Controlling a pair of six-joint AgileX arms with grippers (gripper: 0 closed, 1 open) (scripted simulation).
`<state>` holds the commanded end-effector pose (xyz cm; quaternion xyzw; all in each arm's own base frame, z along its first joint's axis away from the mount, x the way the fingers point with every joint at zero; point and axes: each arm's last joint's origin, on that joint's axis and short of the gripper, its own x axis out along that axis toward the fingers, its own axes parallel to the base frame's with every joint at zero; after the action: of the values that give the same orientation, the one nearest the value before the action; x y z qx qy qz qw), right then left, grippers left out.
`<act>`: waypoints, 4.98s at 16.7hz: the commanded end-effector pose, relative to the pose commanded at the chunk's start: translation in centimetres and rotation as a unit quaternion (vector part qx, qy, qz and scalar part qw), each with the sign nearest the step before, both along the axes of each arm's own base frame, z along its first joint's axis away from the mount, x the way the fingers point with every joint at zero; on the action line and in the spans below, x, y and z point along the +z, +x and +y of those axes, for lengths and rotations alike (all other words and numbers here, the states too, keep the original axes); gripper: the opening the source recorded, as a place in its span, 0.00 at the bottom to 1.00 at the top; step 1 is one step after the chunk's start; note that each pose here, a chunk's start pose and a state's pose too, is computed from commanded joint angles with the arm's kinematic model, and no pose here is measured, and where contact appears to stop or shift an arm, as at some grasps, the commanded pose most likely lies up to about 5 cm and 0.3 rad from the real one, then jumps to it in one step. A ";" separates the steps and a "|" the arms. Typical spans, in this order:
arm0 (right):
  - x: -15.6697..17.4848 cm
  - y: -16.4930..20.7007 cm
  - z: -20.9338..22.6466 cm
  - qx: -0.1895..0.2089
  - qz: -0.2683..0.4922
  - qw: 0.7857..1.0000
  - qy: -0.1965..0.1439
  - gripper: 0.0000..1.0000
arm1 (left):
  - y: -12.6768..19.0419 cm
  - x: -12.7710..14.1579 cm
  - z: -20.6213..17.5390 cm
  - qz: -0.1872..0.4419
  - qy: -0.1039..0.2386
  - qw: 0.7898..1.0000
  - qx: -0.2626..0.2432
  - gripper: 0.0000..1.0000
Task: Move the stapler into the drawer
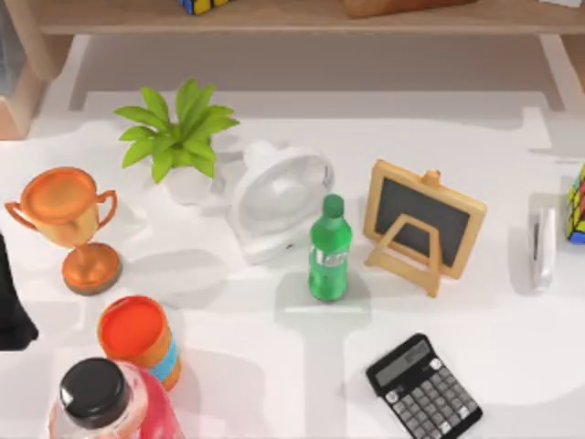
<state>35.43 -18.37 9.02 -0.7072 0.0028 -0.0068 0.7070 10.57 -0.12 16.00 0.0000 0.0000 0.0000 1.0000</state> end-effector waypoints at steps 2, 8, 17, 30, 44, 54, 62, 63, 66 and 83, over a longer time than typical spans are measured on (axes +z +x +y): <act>-0.1 -1.5 0.1 0.001 0.001 1.000 0.000 0.00 | 0.0 0.0 0.0 0.000 0.000 1.000 0.000 1.00; -0.3 -5.2 0.3 0.000 0.006 1.000 0.003 0.00 | 0.0 0.0 0.0 0.000 0.000 1.000 0.000 1.00; -0.3 -8.6 0.3 0.001 0.005 1.000 0.002 0.00 | 0.0 0.0 0.0 0.000 0.000 1.000 0.000 1.00; -0.4 -11.3 0.5 0.002 0.006 1.000 0.003 0.38 | 0.0 0.0 0.0 0.000 0.000 1.000 0.000 1.00; -0.4 -11.3 0.5 0.002 0.006 1.000 0.003 1.00 | 0.0 0.0 0.0 0.000 0.000 1.000 0.000 1.00; -0.1 -12.9 0.4 0.001 0.000 1.000 -0.003 1.00 | 0.0 0.0 0.0 0.000 0.000 1.000 0.000 1.00; 0.4 -13.2 -0.3 -0.018 -0.003 1.000 0.009 1.00 | 0.0 0.0 0.0 0.000 0.000 1.000 0.000 1.00; 1.3 -13.2 -1.2 -0.036 -0.012 0.999 0.017 1.00 | 0.0 0.0 0.0 0.000 0.000 1.000 0.000 1.00; 5.0 -12.9 -4.3 -0.094 -0.049 0.992 0.066 1.00 | 0.0 0.0 0.0 0.000 0.000 1.000 0.000 1.00; 17.8 3.5 16.4 -0.288 0.307 0.574 0.702 1.00 | 0.0 0.0 0.0 0.000 0.000 1.000 0.000 1.00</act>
<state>38.90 -1.93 26.87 0.0890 0.4271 0.0117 0.8997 10.57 -0.12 16.00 0.0000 0.0000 0.0000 1.0000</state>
